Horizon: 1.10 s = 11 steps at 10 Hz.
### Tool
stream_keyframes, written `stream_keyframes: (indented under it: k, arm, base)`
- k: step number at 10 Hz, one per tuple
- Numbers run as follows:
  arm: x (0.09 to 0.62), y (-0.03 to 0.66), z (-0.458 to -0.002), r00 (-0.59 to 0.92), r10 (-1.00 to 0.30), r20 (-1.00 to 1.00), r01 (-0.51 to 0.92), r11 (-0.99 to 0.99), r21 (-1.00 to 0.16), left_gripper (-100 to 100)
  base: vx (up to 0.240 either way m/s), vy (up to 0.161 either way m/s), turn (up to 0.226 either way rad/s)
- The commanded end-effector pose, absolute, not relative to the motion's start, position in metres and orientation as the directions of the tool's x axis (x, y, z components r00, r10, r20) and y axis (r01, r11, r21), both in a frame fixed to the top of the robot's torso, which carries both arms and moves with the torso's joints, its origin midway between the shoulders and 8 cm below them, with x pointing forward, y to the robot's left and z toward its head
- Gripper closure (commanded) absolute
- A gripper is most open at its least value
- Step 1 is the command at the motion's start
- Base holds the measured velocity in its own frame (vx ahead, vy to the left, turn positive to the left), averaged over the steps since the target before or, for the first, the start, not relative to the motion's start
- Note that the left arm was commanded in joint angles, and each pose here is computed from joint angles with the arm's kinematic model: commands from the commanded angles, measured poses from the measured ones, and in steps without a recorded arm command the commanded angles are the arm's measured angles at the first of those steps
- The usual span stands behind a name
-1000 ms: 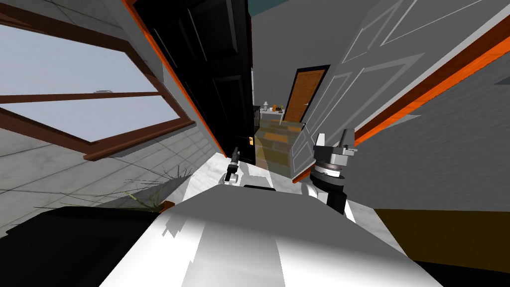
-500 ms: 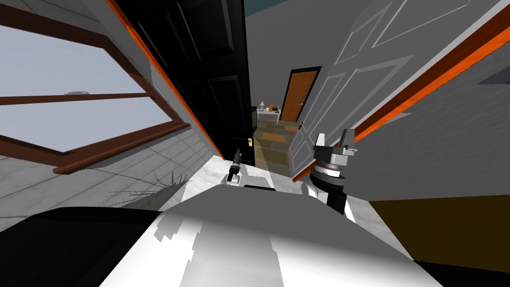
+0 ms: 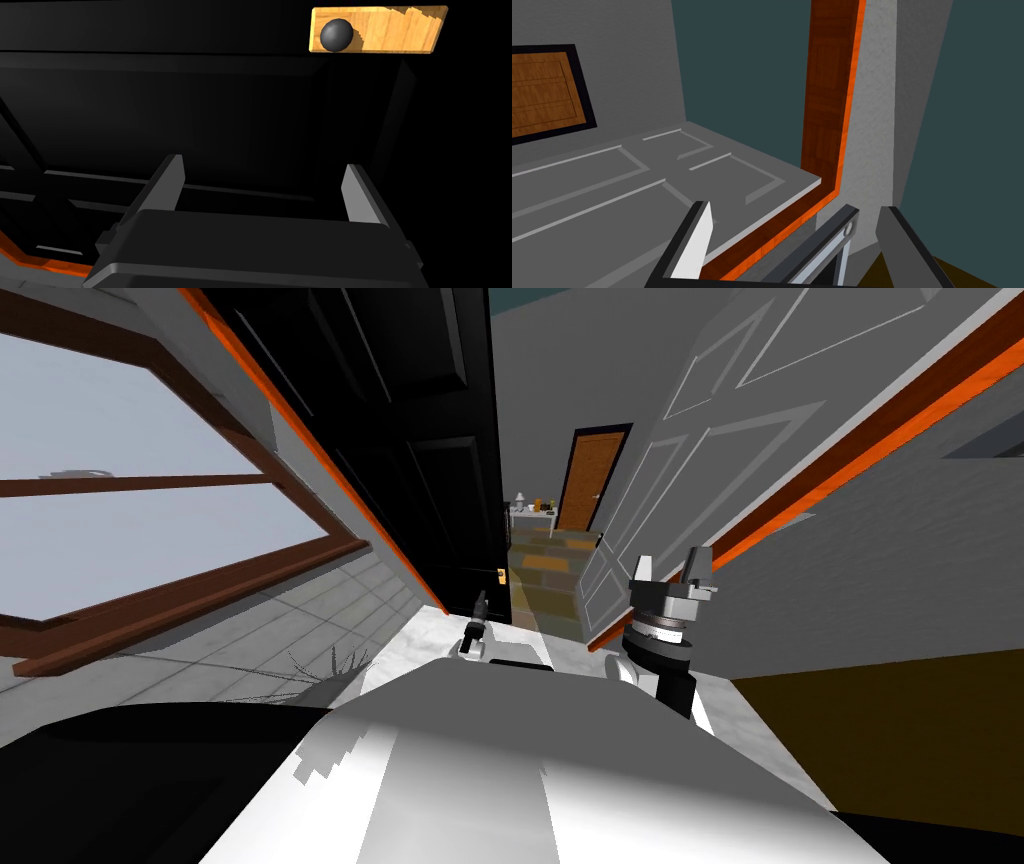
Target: Push the door open
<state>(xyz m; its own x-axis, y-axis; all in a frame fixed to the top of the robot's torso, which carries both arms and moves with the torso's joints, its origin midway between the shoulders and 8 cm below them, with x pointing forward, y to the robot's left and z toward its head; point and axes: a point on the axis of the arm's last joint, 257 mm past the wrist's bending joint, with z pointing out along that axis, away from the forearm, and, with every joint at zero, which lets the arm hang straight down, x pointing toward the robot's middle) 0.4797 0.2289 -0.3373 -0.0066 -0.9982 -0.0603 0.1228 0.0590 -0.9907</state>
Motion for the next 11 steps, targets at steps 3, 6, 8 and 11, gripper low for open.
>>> stream_keyframes:
  k: [3,6,8,11]
  arm:
    - [0.478,0.215,-0.360,-0.021,-0.999,-0.039,0.072,0.037,-0.997,-100]
    - [0.476,0.201,-0.379,-0.034,-0.999,-0.018,0.031,0.017,-0.999,-100]
    - [0.475,0.194,-0.386,-0.040,-0.999,-0.008,0.013,0.008,-1.000,-100]
    - [0.475,0.211,-0.386,-0.031,-0.999,-0.038,0.018,0.037,-0.999,-100]
  base:
    - [0.058,0.106,-0.133]
    - [0.044,0.088,-0.110]
    - [0.036,0.087,-0.083]
    - [0.096,0.007,-0.026]
